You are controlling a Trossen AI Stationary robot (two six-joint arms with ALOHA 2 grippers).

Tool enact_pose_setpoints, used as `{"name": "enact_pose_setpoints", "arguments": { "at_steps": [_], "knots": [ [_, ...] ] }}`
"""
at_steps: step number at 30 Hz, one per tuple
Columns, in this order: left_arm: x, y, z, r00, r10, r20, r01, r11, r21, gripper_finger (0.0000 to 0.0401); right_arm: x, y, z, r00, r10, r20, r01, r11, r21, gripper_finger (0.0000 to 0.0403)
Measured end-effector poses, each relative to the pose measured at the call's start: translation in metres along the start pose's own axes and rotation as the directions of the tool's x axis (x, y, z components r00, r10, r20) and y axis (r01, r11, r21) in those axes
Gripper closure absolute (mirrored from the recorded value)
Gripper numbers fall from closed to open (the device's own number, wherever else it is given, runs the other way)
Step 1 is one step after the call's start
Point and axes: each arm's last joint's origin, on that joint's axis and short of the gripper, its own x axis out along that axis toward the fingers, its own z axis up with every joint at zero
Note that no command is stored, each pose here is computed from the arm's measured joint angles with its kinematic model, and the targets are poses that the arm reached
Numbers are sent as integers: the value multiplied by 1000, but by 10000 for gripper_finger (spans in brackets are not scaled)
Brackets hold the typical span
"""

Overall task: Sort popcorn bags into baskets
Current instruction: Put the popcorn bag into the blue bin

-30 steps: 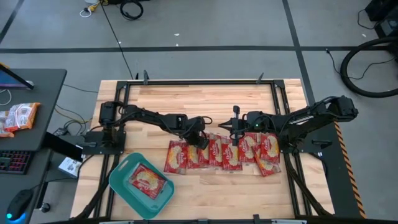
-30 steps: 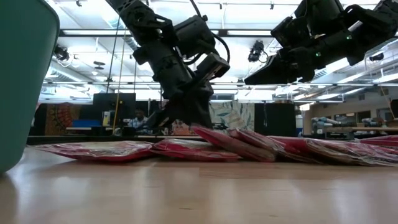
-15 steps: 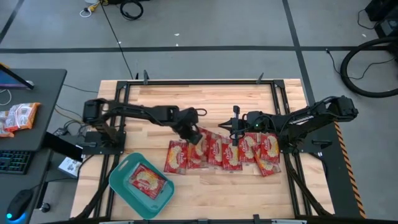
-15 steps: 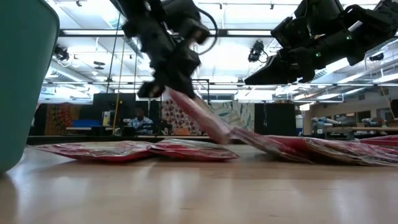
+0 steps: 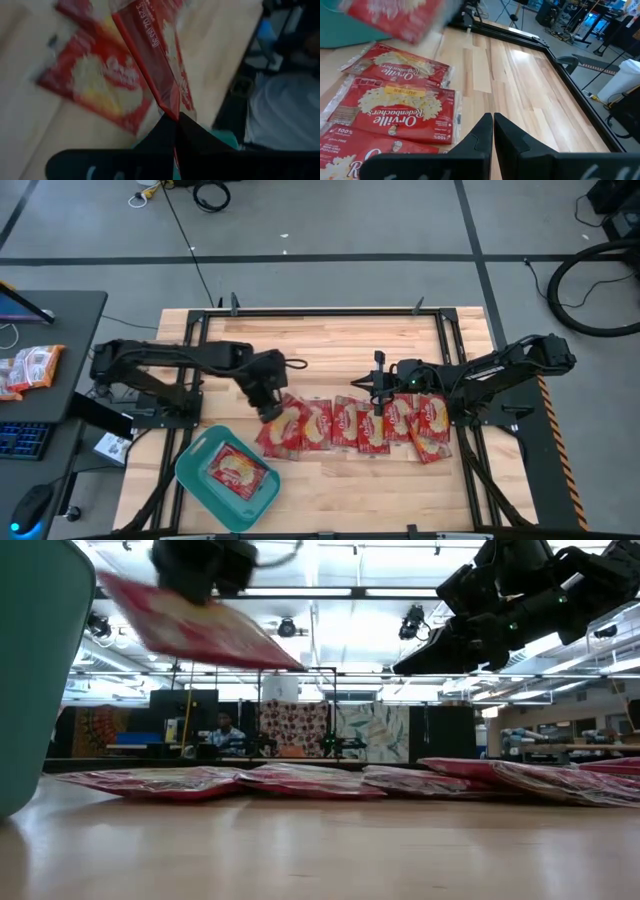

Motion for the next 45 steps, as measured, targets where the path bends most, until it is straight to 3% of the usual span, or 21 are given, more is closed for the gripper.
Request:
{"name": "enact_pose_setpoints", "arguments": {
  "at_steps": [10, 14, 19, 22, 27, 32, 35, 40, 42, 45],
  "knots": [
    [-34, -28, -43, 997, -73, 9, 69, 972, 227, 394, 0, 0, 1, 1000, 5, 7, -5, 1000, 5, 383],
    [-28, -30, -63, 995, 39, -90, -5, 940, 342, 392, 0, 0, 0, 1000, 6, 3, -6, 1000, 4, 383],
    [-18, -27, -88, 940, 224, -259, -103, 907, 408, 391, 0, 0, 0, 1000, 7, 3, -7, 1000, 4, 383],
    [-14, -30, -100, 907, 296, -298, -105, 847, 521, 392, 0, 0, 0, 1000, 7, 2, -7, 1000, 4, 383],
    [6, -40, -116, 857, 404, -319, -43, 674, 738, 394, 0, 0, 0, 1000, 3, 3, -3, 1000, 4, 383],
    [34, -43, -124, 764, 522, -378, 2, 585, 811, 389, 0, 0, 0, 1000, 1, -1, -1, 1000, 1, 383],
    [51, -42, -126, 704, 576, -416, 6, 580, 814, 387, 0, -1, 0, 1000, -2, -1, 2, 1000, 4, 383],
    [75, -41, -129, 631, 596, -496, 37, 616, 787, 369, 0, -1, 0, 1000, -3, -2, 3, 1000, 4, 383],
    [80, -40, -129, 615, 598, -514, 49, 622, 782, 358, 0, -1, 0, 1000, -2, -2, 2, 1000, 4, 383],
    [82, -40, -127, 628, 589, -508, 51, 620, 783, 339, 0, -1, 0, 1000, -2, -2, 3, 1000, 4, 383]
  ]
}}
